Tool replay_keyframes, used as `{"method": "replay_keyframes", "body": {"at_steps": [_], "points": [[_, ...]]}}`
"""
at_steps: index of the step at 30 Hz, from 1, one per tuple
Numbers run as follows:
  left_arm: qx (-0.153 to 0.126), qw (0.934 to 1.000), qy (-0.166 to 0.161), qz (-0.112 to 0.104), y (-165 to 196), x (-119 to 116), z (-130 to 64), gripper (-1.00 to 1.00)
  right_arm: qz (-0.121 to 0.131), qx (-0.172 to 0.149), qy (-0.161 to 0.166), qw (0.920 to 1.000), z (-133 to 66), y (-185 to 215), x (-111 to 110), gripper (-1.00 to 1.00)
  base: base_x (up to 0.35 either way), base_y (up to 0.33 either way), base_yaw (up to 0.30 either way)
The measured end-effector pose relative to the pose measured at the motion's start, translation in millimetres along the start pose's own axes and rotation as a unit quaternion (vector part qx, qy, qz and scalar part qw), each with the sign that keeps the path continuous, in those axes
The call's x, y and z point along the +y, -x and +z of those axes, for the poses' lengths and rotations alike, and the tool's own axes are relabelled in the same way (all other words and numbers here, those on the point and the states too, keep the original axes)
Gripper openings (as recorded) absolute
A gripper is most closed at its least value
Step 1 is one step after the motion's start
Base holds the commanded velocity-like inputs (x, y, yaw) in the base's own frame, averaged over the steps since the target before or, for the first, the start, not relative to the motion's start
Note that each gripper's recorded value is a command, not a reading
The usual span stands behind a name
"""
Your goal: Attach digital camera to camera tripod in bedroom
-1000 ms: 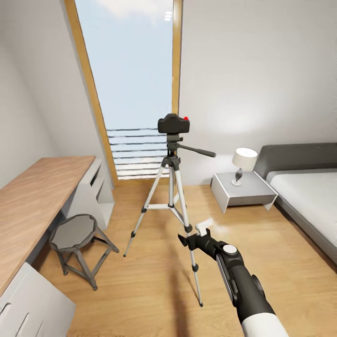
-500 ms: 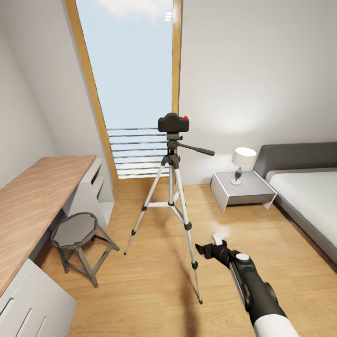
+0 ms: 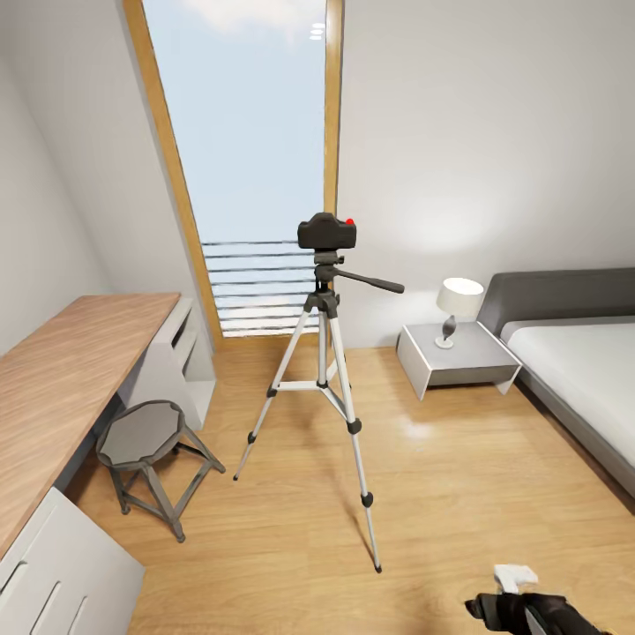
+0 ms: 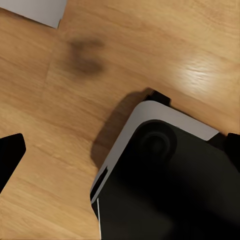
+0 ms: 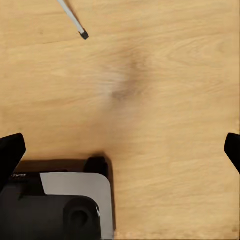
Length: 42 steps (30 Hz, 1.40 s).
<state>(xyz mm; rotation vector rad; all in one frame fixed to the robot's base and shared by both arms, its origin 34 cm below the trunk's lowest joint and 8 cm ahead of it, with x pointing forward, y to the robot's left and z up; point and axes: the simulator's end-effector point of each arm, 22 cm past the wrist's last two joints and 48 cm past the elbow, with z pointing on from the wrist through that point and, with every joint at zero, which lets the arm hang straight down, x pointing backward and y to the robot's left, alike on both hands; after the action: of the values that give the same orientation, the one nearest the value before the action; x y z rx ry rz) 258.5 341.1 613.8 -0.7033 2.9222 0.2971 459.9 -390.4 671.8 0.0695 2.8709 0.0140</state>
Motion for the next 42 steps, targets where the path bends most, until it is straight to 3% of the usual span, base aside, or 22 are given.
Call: {"method": "replay_keyframes", "body": {"at_steps": [4,14,16,20,28,42], "points": [[0.008,1.0000,0.001,0.002,-12,3,-0.4,1.00,0.012,0.050,0.002,0.9987,5.2,-62,-2,1.00,0.000,0.000,0.000],[0.032,0.9995,0.003,0.005,-34,7,-1.5,1.00,0.015,0.122,-0.036,0.9918,-1.7,-178,-10,1.00,0.000,0.000,0.000],[0.041,0.9991,0.002,0.006,-38,7,-1.8,1.00,0.012,0.148,-0.035,0.9883,-8.1,-221,-4,1.00,0.000,0.000,0.000],[0.047,0.9989,0.001,0.007,-41,7,-2.0,1.00,0.004,0.172,-0.024,0.9848,-13.9,-261,15,1.00,0.000,0.000,0.000],[0.053,0.9985,-0.012,0.008,-44,1,-2.4,1.00,-0.025,0.182,-0.009,0.9830,-17.3,-286,36,1.00,0.000,0.000,0.000],[0.054,0.9982,-0.024,0.007,-44,-4,-2.6,1.00,-0.035,0.175,-0.006,0.9839,-16.8,-286,39,1.00,0.000,0.000,0.000]]}}
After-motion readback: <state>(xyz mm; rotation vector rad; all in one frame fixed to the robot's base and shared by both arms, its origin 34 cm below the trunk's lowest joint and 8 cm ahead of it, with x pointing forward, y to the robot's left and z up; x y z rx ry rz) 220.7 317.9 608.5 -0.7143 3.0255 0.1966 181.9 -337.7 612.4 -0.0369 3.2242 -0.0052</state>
